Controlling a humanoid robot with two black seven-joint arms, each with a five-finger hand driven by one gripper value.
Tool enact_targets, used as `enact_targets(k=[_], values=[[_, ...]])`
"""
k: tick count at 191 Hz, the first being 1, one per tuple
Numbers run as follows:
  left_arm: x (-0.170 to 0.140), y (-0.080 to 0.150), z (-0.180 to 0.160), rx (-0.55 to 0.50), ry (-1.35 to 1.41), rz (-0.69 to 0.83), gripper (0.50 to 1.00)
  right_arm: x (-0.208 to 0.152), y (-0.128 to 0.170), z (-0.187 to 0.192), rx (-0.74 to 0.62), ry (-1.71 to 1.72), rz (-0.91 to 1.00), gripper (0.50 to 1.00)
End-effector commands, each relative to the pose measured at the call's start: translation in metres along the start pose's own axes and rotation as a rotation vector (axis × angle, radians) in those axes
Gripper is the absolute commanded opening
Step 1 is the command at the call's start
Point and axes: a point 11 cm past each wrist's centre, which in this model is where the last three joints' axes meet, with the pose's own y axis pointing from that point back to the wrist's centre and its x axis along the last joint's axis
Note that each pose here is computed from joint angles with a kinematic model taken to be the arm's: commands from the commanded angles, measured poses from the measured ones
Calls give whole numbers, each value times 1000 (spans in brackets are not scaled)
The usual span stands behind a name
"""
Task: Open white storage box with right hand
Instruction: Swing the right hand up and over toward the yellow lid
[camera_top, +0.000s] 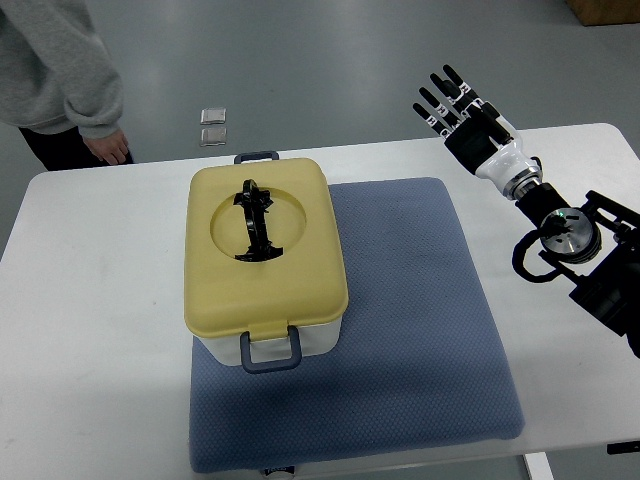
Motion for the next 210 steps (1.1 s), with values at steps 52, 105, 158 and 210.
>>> enact_targets(k=[52,105,158,210], values=[[1,0,0,0,2,9,1000,-2,0,-1,-25,57,-14,926],[1,0,0,0,2,9,1000,-37,-19,-39,-217,688,-187,924],[0,0,0,1,-1,0,1000,-116,-43,-70,-653,1819,-532,926],[0,0,0,1,-1,-2,1000,-246,-46,-42,-703,2369,-913,926]])
